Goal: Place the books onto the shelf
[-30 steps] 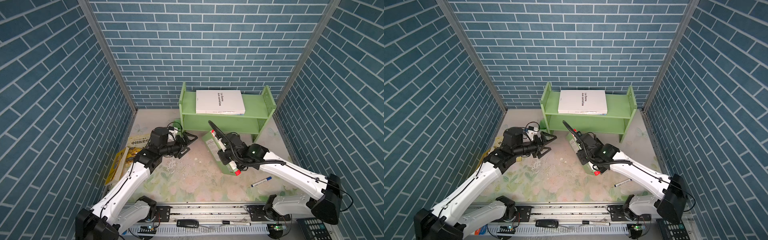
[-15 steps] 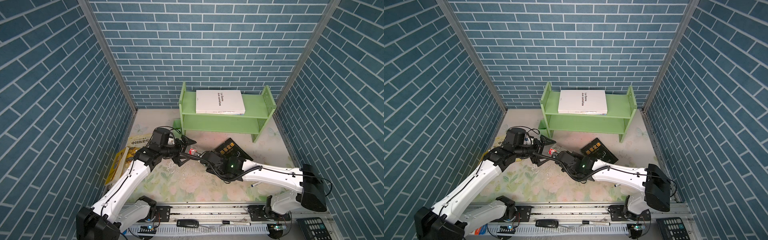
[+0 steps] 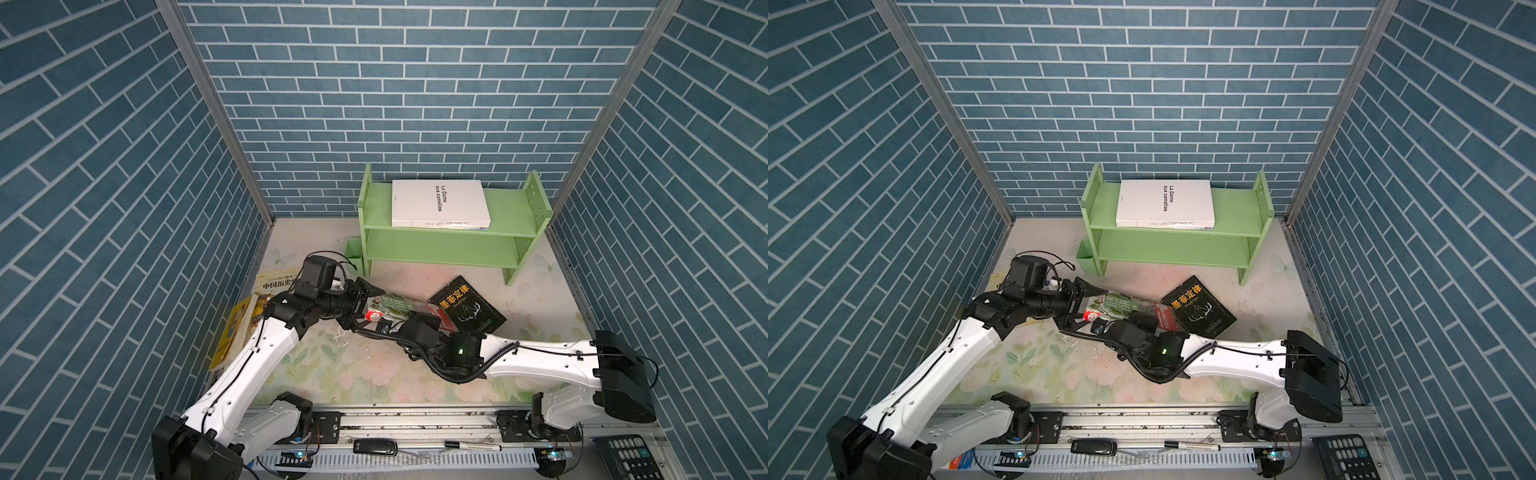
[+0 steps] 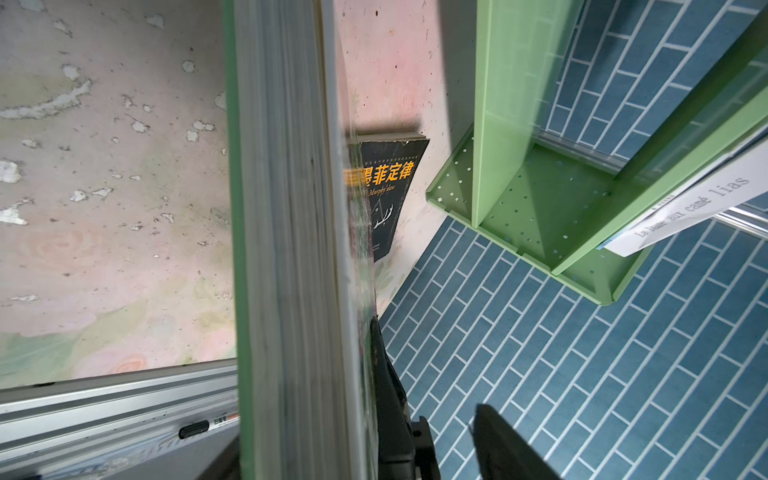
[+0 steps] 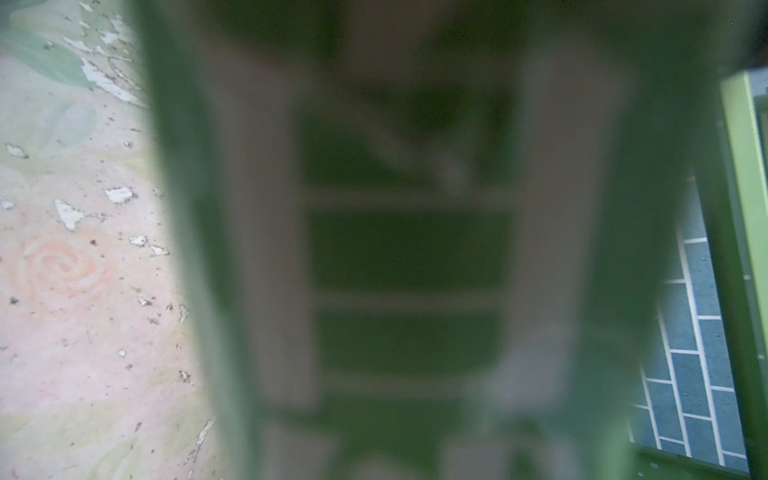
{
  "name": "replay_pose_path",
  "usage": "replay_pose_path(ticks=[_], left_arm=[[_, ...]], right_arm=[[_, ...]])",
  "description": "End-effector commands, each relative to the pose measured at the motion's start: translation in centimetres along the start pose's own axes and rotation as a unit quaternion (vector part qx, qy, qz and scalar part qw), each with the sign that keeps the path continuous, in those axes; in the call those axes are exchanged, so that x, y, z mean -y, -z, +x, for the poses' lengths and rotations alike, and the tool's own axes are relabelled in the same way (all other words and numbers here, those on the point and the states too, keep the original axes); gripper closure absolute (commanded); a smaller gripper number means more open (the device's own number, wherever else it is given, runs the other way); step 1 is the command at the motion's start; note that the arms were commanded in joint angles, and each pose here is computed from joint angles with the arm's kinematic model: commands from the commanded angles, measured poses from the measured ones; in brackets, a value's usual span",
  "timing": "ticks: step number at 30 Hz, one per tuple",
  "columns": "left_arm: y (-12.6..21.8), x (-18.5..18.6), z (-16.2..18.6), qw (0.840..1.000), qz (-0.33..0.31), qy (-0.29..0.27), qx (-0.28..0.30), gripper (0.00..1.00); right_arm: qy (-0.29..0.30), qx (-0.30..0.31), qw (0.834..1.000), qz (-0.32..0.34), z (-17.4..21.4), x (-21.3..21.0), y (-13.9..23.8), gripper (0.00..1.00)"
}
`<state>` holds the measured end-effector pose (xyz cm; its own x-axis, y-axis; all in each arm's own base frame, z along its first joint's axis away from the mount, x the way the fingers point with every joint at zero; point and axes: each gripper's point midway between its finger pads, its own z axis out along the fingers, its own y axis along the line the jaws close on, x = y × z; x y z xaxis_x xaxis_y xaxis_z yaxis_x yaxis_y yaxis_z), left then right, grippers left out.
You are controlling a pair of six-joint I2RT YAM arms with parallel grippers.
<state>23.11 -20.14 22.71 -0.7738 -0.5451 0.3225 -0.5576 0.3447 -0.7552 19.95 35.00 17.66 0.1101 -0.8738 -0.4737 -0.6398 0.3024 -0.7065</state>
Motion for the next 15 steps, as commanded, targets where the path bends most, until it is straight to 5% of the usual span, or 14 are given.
replay_pose_path(ticks=[1, 9, 15], left_arm=[[0.7, 0.2, 0.1, 1.000, 0.001, -0.005, 0.008, 0.37], [0.6, -0.6, 0.0, 1.000, -0.016, -0.006, 0.012, 0.41], [0.6, 0.0, 0.0, 1.000, -0.007, -0.012, 0.010, 0.56]], right_arm=[[-0.068, 0.062, 0.991, 0.100, -3.7, 5.6, 2.1, 0.95], [-0.076, 0.088, 0.986, 0.117, -4.7, 6.3, 3.0, 0.95], [-0.084, 0.100, 0.984, 0.123, -6.1, 7.1, 3.8, 0.95]])
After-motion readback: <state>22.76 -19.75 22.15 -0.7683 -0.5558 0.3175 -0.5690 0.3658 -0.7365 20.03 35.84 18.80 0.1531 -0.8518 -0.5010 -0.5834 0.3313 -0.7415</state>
